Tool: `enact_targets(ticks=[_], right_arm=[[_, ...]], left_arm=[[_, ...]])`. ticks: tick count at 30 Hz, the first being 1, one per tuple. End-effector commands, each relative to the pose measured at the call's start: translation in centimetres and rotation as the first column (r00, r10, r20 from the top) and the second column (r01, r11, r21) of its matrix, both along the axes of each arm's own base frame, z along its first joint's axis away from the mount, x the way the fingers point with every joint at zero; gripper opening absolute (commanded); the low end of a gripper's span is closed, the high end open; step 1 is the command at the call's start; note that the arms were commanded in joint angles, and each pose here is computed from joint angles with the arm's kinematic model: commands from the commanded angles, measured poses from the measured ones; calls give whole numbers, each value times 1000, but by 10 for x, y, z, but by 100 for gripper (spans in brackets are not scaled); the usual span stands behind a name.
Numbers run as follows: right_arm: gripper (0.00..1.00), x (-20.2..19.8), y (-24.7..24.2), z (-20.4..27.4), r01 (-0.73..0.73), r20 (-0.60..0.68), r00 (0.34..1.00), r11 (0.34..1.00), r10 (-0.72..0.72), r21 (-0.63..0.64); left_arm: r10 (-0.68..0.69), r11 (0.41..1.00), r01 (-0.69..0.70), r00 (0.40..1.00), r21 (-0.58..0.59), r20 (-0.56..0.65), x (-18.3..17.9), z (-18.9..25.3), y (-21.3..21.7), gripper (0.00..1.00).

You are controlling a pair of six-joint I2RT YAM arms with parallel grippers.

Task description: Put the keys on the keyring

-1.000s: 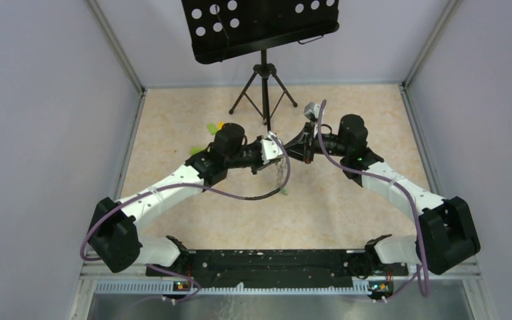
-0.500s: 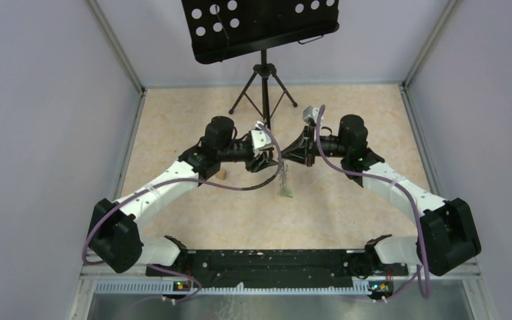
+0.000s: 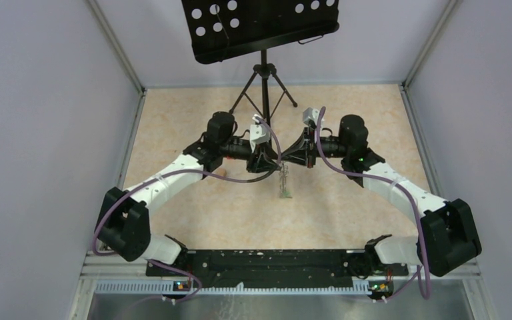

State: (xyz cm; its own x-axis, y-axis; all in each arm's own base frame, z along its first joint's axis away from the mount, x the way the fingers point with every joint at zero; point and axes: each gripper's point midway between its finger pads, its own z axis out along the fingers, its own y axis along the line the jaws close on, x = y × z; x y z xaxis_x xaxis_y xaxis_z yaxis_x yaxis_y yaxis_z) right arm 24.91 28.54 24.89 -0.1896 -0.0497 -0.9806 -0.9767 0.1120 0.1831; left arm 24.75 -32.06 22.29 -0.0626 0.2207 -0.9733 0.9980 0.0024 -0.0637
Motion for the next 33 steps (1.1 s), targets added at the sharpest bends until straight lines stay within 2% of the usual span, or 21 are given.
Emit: enact_targets(ticks=[1,6,20,28,33], right_arm=[[0,-3,-2,23,-26,98,995,999,23,36],[0,-3,-2,21,-26,94,995,999,22,34],[0,-3,-2,22,-26,94,995,999,22,36],[0,-3,-2,22,-25,91,996,999,21,35],[0,-2,-2,20,-20,92,996,999,18,29]], left_arm=[[-53,995,54,998,-84,17,1,28,-4,41],[-68,993,67,998,-98,-4,0,29,-4,36],[-102,989,97,994,-112,-34,-3,24,-7,16],[-108,988,103,994,-118,-32,-3,24,-7,0],[-105,987,102,994,-125,-19,-3,26,-6,0]])
